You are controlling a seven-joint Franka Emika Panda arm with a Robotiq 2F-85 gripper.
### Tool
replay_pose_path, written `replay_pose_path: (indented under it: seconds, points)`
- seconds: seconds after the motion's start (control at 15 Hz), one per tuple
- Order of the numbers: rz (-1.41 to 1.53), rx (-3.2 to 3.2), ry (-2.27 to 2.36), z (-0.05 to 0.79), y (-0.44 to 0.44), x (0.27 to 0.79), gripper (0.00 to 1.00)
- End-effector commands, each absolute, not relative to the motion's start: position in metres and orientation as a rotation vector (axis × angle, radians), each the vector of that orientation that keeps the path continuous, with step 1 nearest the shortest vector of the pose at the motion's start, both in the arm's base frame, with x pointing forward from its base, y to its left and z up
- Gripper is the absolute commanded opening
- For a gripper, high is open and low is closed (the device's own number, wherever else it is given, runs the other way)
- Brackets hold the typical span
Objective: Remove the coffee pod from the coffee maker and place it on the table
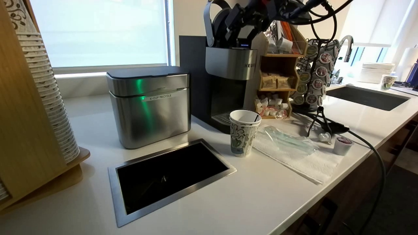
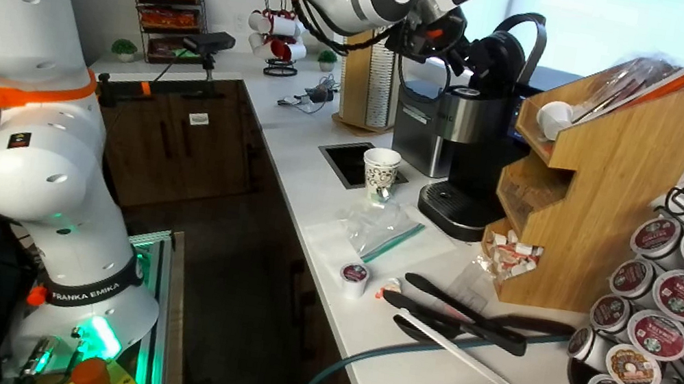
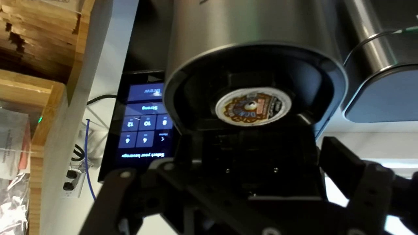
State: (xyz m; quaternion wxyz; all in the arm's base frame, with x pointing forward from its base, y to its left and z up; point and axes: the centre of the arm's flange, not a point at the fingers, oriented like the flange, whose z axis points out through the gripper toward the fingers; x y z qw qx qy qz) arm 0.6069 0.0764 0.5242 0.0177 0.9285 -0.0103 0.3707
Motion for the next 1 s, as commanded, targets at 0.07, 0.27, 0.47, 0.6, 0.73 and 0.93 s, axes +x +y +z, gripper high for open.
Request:
replay_pose_path:
  seconds: [0.07,0.27,0.47,0.6,0.73,0.93]
  points:
    - [1.121,2.882,-0.025,0.519,0.080,0.597,0.97]
    - [1.108,2.891,-0.045,0.515,0.080,0.596,1.00]
    - [1.111,2.897,-0.049,0.511,0.079,0.596,1.00]
    - [1.098,2.901,-0.054,0.507,0.079,0.597,0.97]
    - [1.102,2.900,-0.053,0.506,0.079,0.597,0.95]
    - [1.103,2.901,-0.059,0.507,0.079,0.598,0.72]
